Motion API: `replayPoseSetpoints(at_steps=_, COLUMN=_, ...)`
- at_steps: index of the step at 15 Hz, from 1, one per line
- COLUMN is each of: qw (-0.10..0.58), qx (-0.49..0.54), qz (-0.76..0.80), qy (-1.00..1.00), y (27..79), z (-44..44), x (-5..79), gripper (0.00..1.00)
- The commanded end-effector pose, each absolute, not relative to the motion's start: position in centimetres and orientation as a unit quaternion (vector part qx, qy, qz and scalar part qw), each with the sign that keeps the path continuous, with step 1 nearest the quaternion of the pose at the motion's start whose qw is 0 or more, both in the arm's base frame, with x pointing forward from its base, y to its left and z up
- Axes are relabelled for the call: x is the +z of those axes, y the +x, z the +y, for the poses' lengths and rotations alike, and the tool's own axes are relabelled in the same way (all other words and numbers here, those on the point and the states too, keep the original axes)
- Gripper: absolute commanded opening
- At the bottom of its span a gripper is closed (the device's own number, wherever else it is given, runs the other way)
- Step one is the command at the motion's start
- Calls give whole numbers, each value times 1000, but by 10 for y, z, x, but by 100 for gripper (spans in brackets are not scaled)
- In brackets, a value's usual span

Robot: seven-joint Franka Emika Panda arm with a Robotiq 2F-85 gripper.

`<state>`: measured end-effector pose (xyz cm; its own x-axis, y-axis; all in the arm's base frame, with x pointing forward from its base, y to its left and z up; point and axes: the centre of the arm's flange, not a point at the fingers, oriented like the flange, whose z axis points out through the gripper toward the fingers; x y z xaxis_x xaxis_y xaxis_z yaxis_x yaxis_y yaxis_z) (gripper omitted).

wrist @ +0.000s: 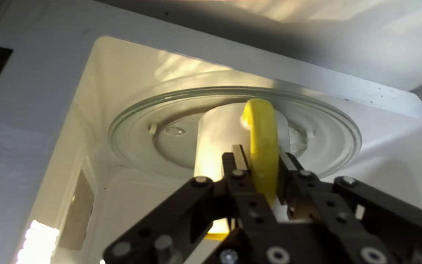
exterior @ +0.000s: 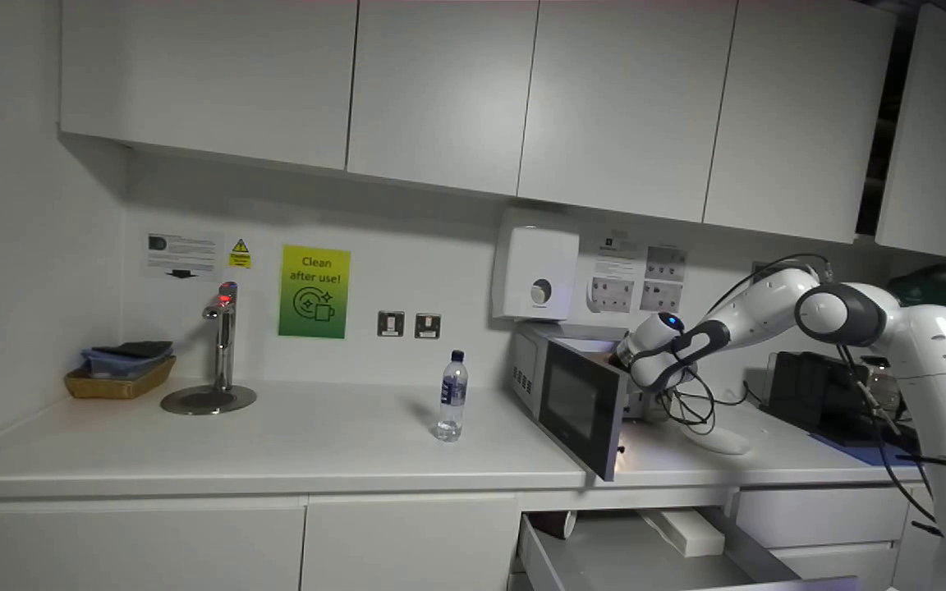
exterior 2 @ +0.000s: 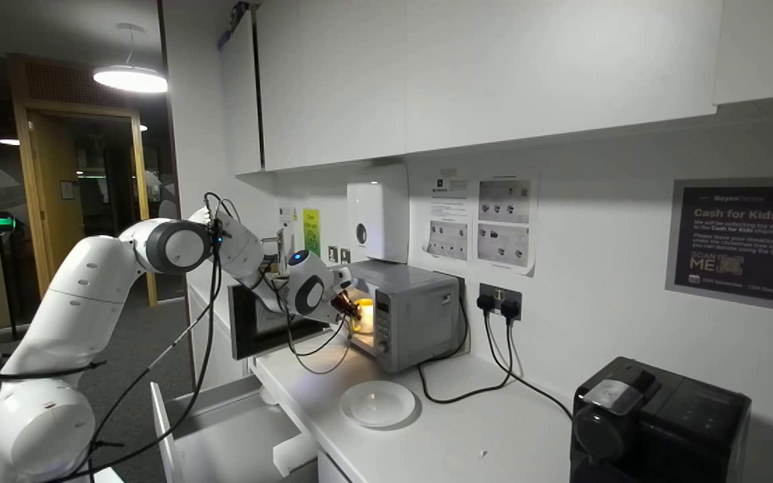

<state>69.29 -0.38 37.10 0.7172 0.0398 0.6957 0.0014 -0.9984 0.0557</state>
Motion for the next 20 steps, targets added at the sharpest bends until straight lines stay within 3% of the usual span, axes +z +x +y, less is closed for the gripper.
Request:
replayPoseSetpoints(at_steps=1, qw=30, qx=389, qz=21, qy=921, y=693, z=-5, x=379, gripper=0)
replayPoseSetpoints(at_steps=9, qw=31, qx=387, qz=25, qy=921, y=692, z=-2, x=379, gripper=3)
replayPoseSetpoints(at_steps=11, qw=32, qx=386, qz=25, qy=922, y=692, z=-1, x=379, gripper=13)
replayPoseSetpoints(at_steps=12, qw=34, qx=384, qz=23, qy=923, y=691, z=-1, x=380, gripper=36)
replayPoseSetpoints(at_steps=14, qw=38, qx=379, qz=15, qy=924, y=690, z=-1, x=382, gripper=40)
replayPoseSetpoints(at_steps=20, qw=57, qx=388, qz=-23, qy=920, y=688, z=-3, x=387, gripper=84)
